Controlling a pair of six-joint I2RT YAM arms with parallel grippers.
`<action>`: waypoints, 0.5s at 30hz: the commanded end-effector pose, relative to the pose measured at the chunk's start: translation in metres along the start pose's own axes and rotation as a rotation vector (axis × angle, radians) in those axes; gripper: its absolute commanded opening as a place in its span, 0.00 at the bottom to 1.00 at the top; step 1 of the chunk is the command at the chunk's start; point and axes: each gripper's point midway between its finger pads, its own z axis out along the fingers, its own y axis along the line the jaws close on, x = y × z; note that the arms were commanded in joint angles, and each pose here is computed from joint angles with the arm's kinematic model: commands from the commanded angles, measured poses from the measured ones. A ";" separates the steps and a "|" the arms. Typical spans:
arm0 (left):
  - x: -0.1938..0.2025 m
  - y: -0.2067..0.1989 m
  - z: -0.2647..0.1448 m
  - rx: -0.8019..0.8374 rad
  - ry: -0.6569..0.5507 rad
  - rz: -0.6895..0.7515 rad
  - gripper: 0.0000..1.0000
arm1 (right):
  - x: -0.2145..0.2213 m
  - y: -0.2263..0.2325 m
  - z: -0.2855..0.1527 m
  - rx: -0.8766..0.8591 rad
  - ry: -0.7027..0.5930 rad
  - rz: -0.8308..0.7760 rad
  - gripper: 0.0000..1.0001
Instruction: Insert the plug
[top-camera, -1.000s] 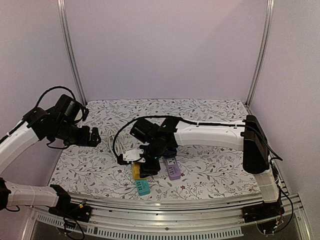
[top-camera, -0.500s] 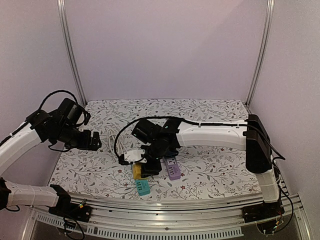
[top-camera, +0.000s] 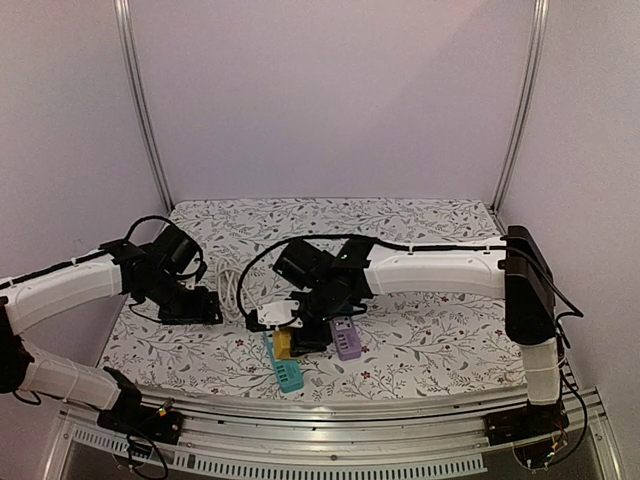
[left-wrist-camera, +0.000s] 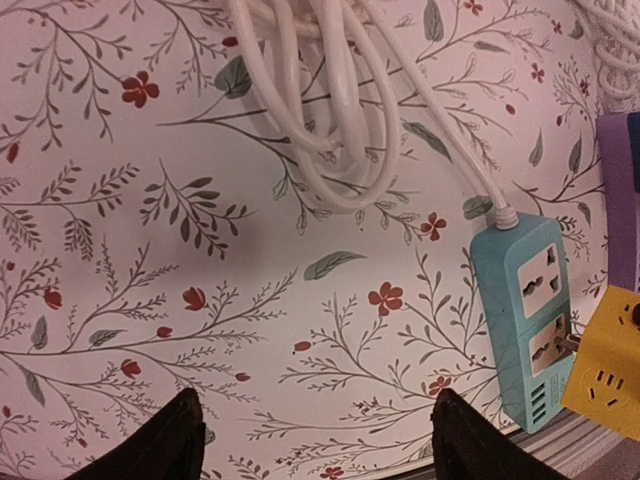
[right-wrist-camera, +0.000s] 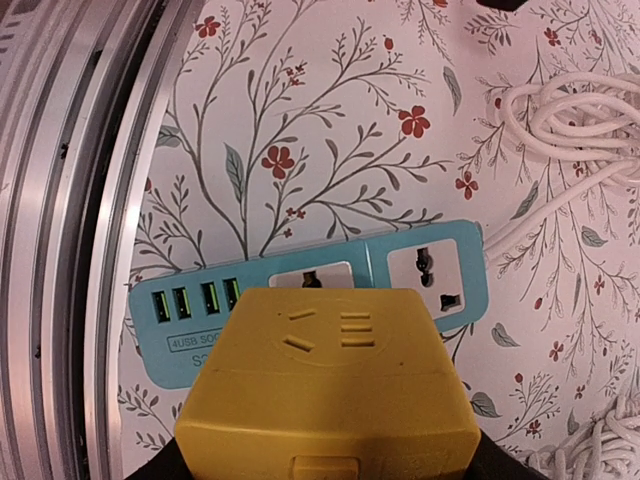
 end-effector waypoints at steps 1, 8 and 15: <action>-0.005 -0.024 0.024 0.133 0.015 -0.048 0.75 | 0.018 0.020 0.012 -0.084 0.070 0.024 0.00; 0.004 -0.052 0.072 0.186 0.131 -0.037 0.54 | 0.004 0.022 0.008 -0.083 0.040 0.040 0.00; 0.007 -0.089 0.093 0.202 0.185 0.036 0.42 | 0.013 0.032 -0.005 -0.091 0.049 0.046 0.00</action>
